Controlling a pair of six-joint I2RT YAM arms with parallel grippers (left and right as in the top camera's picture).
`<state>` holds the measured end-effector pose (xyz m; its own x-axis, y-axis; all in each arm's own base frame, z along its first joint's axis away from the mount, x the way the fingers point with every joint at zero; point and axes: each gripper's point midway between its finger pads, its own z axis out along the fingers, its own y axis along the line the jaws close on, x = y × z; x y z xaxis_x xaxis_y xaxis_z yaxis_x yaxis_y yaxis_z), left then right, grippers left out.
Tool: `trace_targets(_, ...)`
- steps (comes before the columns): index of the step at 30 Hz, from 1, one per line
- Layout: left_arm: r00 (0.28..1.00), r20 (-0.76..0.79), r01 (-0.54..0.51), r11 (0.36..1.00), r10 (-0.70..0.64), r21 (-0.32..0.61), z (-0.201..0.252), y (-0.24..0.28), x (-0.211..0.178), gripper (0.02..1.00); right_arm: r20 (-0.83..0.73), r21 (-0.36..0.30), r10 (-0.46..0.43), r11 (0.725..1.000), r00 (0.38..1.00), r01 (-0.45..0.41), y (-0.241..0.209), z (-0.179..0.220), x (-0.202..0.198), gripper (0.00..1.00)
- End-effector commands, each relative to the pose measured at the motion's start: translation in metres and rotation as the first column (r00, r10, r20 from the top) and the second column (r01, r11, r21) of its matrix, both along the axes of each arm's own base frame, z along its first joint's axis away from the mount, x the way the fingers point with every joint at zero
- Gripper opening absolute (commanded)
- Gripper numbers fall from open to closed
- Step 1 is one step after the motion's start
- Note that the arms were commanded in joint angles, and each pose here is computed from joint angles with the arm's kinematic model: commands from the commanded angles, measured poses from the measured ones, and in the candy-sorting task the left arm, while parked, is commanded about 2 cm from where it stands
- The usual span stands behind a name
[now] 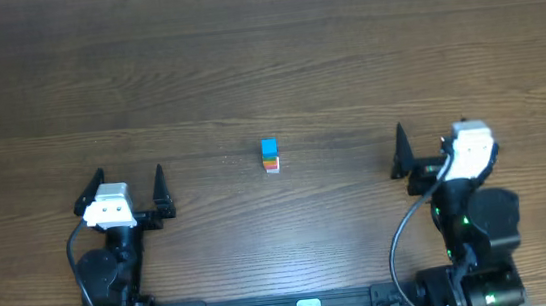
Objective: Stack Cubes
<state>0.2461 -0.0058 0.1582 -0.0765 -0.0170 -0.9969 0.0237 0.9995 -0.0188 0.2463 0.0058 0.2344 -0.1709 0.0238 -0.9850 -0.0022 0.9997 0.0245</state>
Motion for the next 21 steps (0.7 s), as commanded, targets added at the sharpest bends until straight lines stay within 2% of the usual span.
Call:
trace_targets(1, 1.0, 0.001, 0.009, 1.0, -0.009, 0.014, -0.002, -0.001, 0.0, 1.0, 0.071, 0.001, 0.022, 1.0, 0.997, -0.022, -0.002, -0.006, -0.007, 0.993)
trace_targets(12, 1.0, 0.001, 0.009, 1.0, -0.009, 0.014, -0.002, -0.001, 0.0, 1.0, 0.204, -0.004, 0.0, 1.0, 0.979, 0.001, -0.007, -0.015, -0.011, 0.993)
trace_targets(21, 1.0, 0.001, 0.009, 1.0, -0.009, 0.014, -0.002, -0.001, 0.0, 1.0, 0.197, -0.004, 0.001, 1.0, 0.98, 0.0, -0.007, -0.031, -0.006, 0.991)
